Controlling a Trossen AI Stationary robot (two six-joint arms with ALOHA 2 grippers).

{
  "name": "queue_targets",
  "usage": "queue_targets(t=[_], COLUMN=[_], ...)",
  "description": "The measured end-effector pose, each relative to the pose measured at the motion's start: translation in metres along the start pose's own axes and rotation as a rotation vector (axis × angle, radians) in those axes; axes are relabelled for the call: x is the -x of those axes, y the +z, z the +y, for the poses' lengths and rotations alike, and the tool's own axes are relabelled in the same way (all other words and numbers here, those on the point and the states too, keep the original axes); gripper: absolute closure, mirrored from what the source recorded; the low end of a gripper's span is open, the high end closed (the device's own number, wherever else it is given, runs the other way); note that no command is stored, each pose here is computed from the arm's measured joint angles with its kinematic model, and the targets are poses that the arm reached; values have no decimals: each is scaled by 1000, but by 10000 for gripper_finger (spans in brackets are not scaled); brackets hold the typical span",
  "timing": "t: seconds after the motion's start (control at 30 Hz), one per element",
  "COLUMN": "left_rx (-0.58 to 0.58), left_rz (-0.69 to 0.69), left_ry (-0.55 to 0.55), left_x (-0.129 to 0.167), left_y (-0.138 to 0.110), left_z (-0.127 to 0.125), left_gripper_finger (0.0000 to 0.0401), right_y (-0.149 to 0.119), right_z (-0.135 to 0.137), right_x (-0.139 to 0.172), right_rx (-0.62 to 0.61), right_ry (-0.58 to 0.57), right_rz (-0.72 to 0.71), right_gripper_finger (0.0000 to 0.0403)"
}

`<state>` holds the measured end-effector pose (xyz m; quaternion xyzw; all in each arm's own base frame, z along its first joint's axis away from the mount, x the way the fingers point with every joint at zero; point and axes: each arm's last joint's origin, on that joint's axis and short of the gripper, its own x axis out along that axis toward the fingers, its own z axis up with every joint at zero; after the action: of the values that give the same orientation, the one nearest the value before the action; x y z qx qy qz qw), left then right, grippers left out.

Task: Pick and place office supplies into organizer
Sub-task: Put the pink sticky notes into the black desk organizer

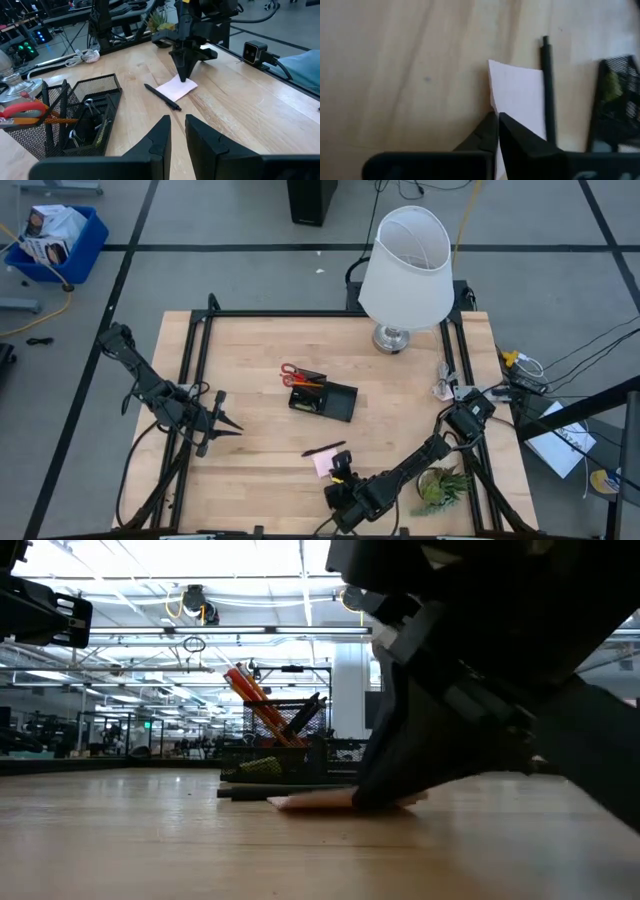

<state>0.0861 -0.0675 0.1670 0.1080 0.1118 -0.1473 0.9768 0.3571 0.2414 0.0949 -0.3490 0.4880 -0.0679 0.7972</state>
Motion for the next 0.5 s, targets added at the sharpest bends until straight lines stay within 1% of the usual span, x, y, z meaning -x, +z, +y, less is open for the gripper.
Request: queue_targets(t=[0.1,0.17,0.27,0.43,0.5], left_rx=[0,0,0,0,0], left_rz=[0,0,0,0,0], left_ry=[0,0,0,0,0], left_x=[0,0,0,0,0], left_y=[0,0,0,0,0], left_z=[0,0,0,0,0], left_gripper_finger=[339,339,339,339,339], right_y=[-1,1,4,7,8], right_z=[-1,-2,-1,-3,-6], right_x=[1,4,13,26,35], right_rx=[-29,-17,5,5,-5], right_ry=[-67,-93,-170,-181,-223], right_rz=[-5,-1,-23,-53,-81], right_gripper_finger=[395,400,399,401,401])
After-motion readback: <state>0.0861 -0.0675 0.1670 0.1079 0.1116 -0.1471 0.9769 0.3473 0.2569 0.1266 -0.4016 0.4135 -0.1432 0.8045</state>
